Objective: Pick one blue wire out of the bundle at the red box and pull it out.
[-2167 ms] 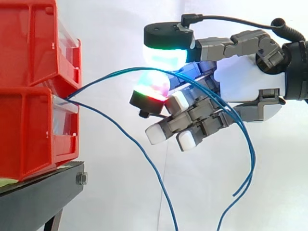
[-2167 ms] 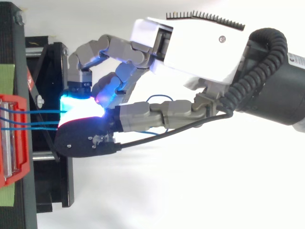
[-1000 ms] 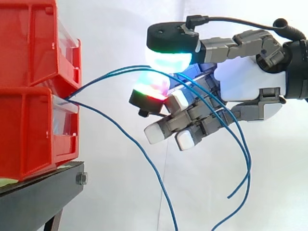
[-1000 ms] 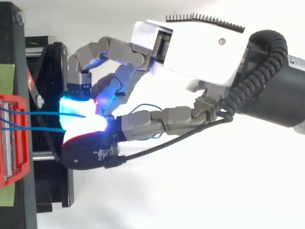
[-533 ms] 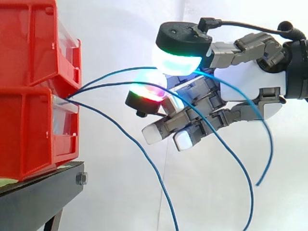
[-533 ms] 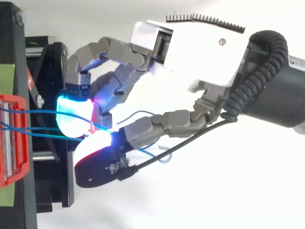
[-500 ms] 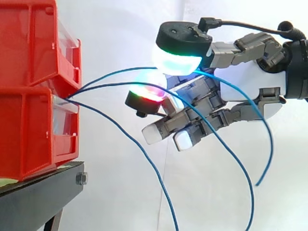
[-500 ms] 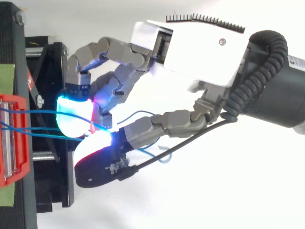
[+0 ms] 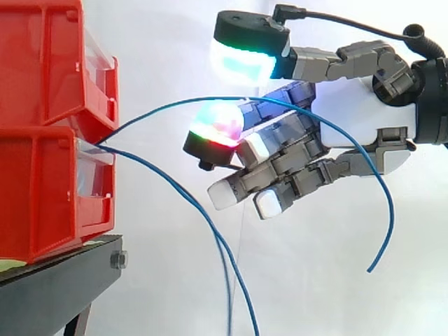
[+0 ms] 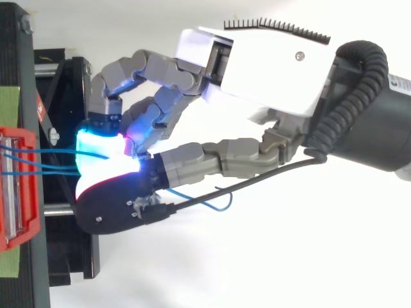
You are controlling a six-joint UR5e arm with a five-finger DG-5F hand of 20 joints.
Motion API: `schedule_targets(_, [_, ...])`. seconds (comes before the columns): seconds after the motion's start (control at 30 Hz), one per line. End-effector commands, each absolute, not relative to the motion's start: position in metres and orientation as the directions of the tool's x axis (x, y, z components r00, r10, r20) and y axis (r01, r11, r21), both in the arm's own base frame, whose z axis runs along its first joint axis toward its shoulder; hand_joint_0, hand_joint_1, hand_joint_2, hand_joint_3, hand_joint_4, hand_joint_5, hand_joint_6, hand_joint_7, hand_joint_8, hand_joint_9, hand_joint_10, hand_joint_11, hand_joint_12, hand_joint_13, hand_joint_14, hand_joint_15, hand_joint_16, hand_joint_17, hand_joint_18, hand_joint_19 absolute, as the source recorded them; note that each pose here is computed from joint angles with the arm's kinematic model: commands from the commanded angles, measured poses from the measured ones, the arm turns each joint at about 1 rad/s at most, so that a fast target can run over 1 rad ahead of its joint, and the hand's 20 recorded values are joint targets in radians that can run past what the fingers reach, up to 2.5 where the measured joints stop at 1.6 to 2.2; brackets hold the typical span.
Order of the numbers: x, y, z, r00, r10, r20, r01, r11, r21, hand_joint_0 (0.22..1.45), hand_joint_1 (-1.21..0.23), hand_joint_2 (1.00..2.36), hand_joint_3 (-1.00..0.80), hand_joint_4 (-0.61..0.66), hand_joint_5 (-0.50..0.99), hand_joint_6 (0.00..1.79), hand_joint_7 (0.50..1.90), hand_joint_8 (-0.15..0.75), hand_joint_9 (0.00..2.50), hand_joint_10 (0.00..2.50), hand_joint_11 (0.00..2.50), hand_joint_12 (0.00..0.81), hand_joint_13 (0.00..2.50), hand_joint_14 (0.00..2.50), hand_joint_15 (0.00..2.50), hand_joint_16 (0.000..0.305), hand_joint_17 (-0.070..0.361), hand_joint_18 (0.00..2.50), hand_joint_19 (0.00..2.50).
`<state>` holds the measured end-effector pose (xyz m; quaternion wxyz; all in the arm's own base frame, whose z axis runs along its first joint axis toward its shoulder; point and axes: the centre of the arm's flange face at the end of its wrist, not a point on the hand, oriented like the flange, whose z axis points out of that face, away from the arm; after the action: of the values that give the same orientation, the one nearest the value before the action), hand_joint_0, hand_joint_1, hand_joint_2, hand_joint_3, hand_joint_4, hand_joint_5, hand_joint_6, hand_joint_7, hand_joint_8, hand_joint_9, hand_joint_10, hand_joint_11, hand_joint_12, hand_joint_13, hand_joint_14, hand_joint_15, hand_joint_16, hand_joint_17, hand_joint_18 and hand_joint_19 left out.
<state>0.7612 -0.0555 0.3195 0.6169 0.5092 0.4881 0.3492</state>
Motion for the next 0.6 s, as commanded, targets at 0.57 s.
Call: schedule_targets(0.57, [0.7609,-0.0555,0.3195,0.279,0.928,-0.248,0.069,0.238,0.969,0.58,-0.68,1.02,-0.16,0.3,-0.17,0.89,1.17,0.467,1.08,0.02,0.85,0.503,0.84,0.01,0.44,0.065,0.145,0.93,0.59])
